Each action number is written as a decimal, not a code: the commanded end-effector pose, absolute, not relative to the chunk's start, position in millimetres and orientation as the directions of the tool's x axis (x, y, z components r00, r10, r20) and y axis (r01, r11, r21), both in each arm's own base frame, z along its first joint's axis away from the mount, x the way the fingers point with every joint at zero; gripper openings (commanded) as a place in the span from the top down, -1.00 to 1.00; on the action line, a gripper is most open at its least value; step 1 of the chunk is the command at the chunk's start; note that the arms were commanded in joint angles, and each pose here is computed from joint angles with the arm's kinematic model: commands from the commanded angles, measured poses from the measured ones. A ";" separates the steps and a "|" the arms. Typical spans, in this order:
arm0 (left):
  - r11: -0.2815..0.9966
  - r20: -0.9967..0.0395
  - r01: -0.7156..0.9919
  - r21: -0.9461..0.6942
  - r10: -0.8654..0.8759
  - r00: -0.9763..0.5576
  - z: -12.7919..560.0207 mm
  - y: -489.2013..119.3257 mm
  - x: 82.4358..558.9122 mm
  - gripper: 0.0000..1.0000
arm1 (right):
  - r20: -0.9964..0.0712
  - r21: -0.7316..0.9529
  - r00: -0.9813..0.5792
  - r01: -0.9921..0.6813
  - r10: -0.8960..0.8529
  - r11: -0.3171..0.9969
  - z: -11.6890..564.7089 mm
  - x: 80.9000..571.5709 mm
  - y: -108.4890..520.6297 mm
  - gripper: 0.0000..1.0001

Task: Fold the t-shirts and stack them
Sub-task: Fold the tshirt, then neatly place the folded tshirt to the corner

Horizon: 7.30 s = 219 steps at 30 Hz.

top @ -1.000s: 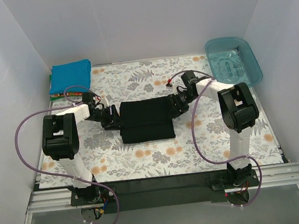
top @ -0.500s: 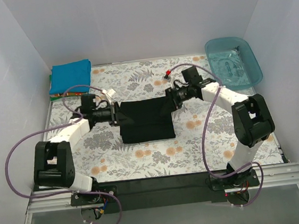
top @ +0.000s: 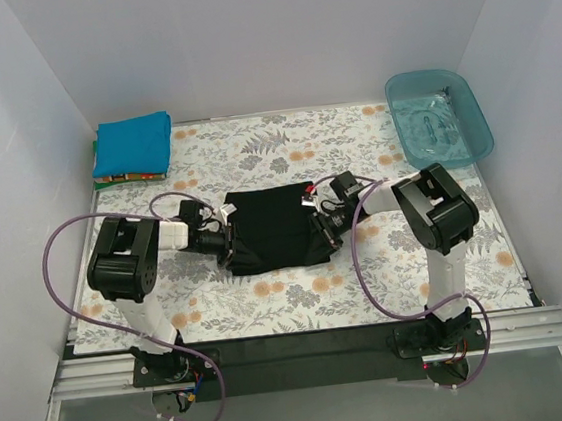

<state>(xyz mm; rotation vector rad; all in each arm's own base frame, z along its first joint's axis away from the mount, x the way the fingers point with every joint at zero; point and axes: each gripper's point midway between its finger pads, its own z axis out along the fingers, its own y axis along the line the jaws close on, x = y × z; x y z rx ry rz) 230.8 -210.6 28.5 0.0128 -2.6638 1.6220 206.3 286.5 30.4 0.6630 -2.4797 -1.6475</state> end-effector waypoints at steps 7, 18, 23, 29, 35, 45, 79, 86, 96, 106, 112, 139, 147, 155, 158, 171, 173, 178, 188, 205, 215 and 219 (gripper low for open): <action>0.336 -0.516 0.482 -0.809 -0.015 -0.856 154.9 -209.7 295.2 0.31 | -0.582 0.748 -0.757 -0.642 -0.297 0.170 164.6 290.4 299.9 0.28; 0.426 -0.396 0.255 -0.868 -0.285 -0.873 97.9 -195.2 436.9 0.36 | -0.525 0.776 -0.836 -0.547 -0.158 0.314 96.2 425.0 312.6 0.32; 0.456 -0.308 0.128 -0.881 -0.347 -0.886 51.0 -175.7 460.4 0.36 | -0.478 0.797 -0.875 -0.468 -0.076 0.382 48.3 460.1 297.9 0.34; 0.473 -0.325 0.128 -0.872 -0.362 -0.874 46.8 -160.0 478.9 0.31 | -0.505 0.779 -0.863 -0.473 -0.037 0.411 52.6 477.4 281.5 0.29; 0.490 -0.522 0.323 -0.810 -0.348 -0.779 157.2 -136.7 458.3 -0.08 | -0.698 0.652 -0.715 -0.655 -0.035 0.381 160.7 467.3 277.5 -0.39; 0.520 -0.447 0.135 -0.843 -0.540 -0.713 203.4 -76.9 360.2 -0.36 | -0.809 0.036 -0.303 -0.881 -0.504 0.472 177.9 360.6 332.2 -0.34; 0.517 -0.204 -0.339 -0.786 -0.735 -0.647 107.2 -28.1 310.1 -0.41 | -0.533 -0.198 -0.071 -0.958 -0.843 0.206 34.7 238.4 452.0 0.97; 0.459 -0.111 -0.391 -0.798 -0.750 -0.652 75.4 -60.8 308.8 -0.79 | -0.651 -0.118 -0.100 -0.966 -0.753 0.230 84.2 252.0 463.5 0.97; 0.441 -0.042 -0.434 -0.786 -0.737 -0.674 42.9 -115.3 320.9 -0.81 | -0.673 -0.070 -0.123 -0.971 -0.730 0.227 92.9 245.5 464.6 0.97; 0.445 0.033 -0.506 -0.739 -0.725 -0.688 19.7 -149.1 322.7 -0.83 | -0.734 -0.078 -0.128 -0.960 -0.667 0.269 130.2 264.5 479.4 0.97; 0.445 0.048 -0.533 -0.719 -0.734 -0.677 14.6 -156.2 329.6 -0.84 | -0.750 -0.095 -0.119 -0.954 -0.651 0.284 141.1 274.2 485.9 0.97; 0.471 -0.054 -0.509 -0.720 -0.770 -0.635 -5.2 -150.2 385.6 -0.29 | -0.743 -0.027 -0.157 -0.964 -0.650 0.264 134.6 259.3 482.7 0.97; 0.514 -0.115 -0.435 -0.739 -0.733 -0.671 6.6 -151.8 390.4 0.38 | -0.732 -0.028 -0.164 -0.962 -0.661 0.271 127.6 262.1 483.3 0.84; 0.799 -0.389 -0.326 -0.506 -0.549 -0.740 6.3 -114.0 419.5 1.00 | -0.740 -0.029 -0.212 -0.938 -0.638 0.346 151.0 288.0 450.9 -0.63; 0.874 -0.493 -0.260 -0.410 -0.452 -0.743 14.4 -98.9 438.1 1.00 | -0.750 -0.017 -0.256 -0.914 -0.610 0.405 164.4 307.1 419.3 -0.93; 0.989 -0.784 -0.046 -0.144 -0.142 -0.604 108.8 -62.0 564.1 1.00 | -0.744 -0.057 -0.358 -0.808 -0.564 0.587 181.8 348.9 291.9 -0.97; 0.988 -0.815 -0.056 -0.147 -0.153 -0.559 136.6 -55.9 588.6 1.00 | -0.733 -0.059 -0.366 -0.806 -0.574 0.589 177.1 345.0 283.3 -0.97; 0.994 -0.849 -0.028 -0.104 -0.104 -0.519 161.5 -42.0 617.7 1.00 | -0.708 -0.098 -0.369 -0.794 -0.602 0.600 173.1 337.7 253.0 -0.97; 0.999 -0.931 0.010 0.041 0.041 -0.362 245.5 -28.7 648.2 1.00 | -0.694 -0.102 -0.420 -0.747 -0.585 0.658 166.1 334.2 212.4 -0.97; 0.993 -0.967 0.052 0.107 0.116 -0.228 336.0 -28.6 620.1 1.00 | -0.683 -0.073 -0.449 -0.743 -0.576 0.666 157.3 332.5 211.4 -0.97; 0.993 -0.975 0.038 0.114 0.119 -0.190 361.4 -26.0 612.7 1.00 | -0.672 -0.068 -0.461 -0.741 -0.580 0.668 151.5 331.7 210.8 -0.97; 0.994 -0.980 0.038 0.102 0.107 -0.166 375.6 -26.2 606.9 1.00 | -0.669 -0.071 -0.464 -0.738 -0.581 0.671 150.2 331.6 208.8 -0.96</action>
